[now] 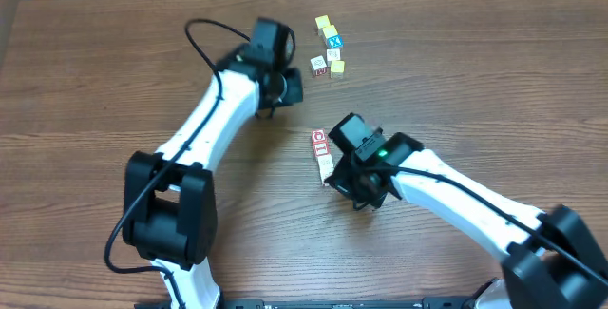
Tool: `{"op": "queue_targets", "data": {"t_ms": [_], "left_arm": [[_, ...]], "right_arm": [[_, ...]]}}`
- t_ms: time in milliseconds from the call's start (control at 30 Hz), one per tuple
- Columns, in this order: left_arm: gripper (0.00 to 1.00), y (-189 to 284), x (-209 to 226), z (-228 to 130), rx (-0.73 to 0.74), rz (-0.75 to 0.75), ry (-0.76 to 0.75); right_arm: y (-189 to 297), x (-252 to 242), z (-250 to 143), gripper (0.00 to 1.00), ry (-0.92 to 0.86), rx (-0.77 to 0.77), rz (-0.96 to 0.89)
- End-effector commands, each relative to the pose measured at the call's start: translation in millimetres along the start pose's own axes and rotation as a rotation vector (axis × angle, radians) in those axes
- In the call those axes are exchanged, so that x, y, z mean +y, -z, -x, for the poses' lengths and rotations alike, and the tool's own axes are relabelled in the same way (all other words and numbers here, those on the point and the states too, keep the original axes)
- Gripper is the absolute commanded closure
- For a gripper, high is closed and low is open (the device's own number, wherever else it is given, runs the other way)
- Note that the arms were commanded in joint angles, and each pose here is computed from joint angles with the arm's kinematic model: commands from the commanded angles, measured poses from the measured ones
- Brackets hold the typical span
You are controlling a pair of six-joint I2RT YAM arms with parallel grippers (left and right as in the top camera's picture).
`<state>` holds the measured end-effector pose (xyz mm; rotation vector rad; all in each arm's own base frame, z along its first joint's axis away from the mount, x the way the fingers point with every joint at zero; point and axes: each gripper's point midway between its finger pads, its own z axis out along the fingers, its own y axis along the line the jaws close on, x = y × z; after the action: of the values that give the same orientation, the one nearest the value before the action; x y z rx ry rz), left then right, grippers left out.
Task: Flip 5 blocks
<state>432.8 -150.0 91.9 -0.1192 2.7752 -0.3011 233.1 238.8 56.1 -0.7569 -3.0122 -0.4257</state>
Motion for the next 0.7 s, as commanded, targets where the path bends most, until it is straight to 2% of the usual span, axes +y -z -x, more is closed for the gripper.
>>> {"op": "queue_targets", "data": {"t_ms": [0, 100, 200, 400, 667], "left_arm": [[0.96, 43.6, 6.6, 18.2, 0.01, 0.013, 0.082], [0.96, 61.1, 15.3, 2.8, 0.099, 0.046, 0.104], [0.96, 64.9, 24.1, -21.7, 0.198, 0.088, 0.114], [0.96, 42.2, 25.4, -76.4, 0.358, 0.127, 0.089], [0.96, -2.1, 2.1, -114.5, 0.394, 0.033, 0.076]], "right_arm": [[38.8, 19.5, 18.8, 0.96, 0.306, -0.09, 0.072], [46.7, 21.7, 28.1, 0.96, 0.373, -0.108, 0.076], [49.3, 16.6, 42.8, 0.96, 0.35, -0.128, 0.071], [55.0, 16.2, 71.7, 0.96, 0.335, -0.194, 0.093], [44.1, 27.8, 89.8, 0.96, 0.37, -0.273, 0.102]]}}
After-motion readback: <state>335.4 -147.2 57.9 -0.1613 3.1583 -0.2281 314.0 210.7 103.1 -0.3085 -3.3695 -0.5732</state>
